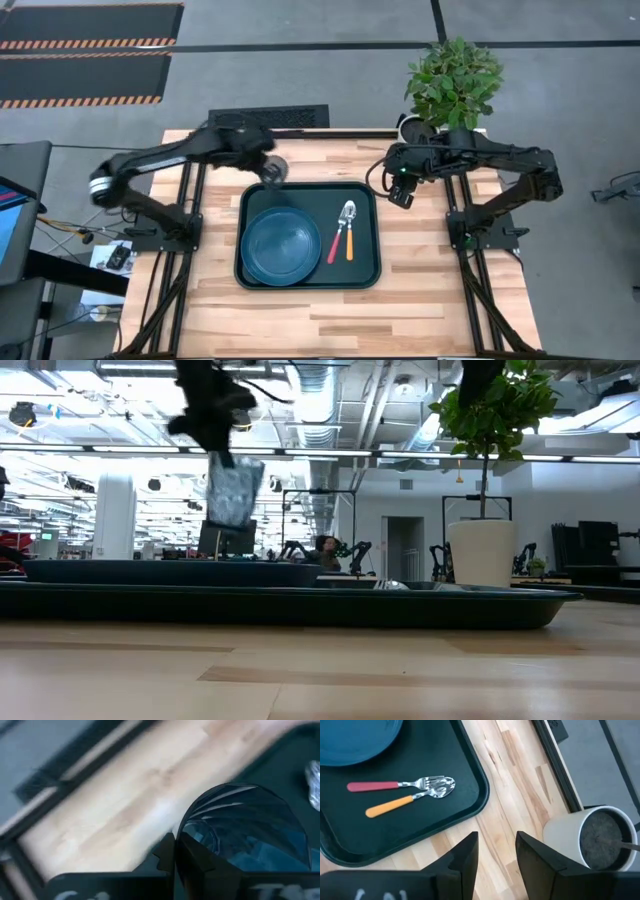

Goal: Pick and place plate/cup/fork/spoon on tray
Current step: Put the dark blue cup on the black serving tray

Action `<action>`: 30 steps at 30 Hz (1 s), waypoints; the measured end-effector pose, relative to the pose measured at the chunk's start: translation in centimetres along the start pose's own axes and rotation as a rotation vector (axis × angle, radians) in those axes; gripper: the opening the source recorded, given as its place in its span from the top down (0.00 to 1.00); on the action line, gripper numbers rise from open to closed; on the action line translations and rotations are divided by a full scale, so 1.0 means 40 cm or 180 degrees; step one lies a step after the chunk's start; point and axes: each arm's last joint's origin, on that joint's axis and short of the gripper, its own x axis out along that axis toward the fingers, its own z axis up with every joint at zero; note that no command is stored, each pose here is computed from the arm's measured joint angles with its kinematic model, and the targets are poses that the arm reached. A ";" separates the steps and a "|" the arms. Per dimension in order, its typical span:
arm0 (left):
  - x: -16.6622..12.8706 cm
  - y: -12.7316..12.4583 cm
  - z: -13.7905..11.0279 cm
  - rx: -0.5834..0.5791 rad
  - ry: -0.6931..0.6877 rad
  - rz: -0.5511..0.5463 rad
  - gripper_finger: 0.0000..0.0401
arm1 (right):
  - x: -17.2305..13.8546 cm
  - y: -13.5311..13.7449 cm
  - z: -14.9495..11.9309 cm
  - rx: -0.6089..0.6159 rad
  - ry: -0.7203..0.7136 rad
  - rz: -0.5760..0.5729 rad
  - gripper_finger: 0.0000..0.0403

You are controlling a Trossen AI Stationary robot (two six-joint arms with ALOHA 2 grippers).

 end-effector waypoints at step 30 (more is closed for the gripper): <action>0.150 0.123 -0.232 -0.0986 0.0322 -0.0240 1.00 | 0.053 0.023 -0.034 0.0046 0.0032 0.0038 0.65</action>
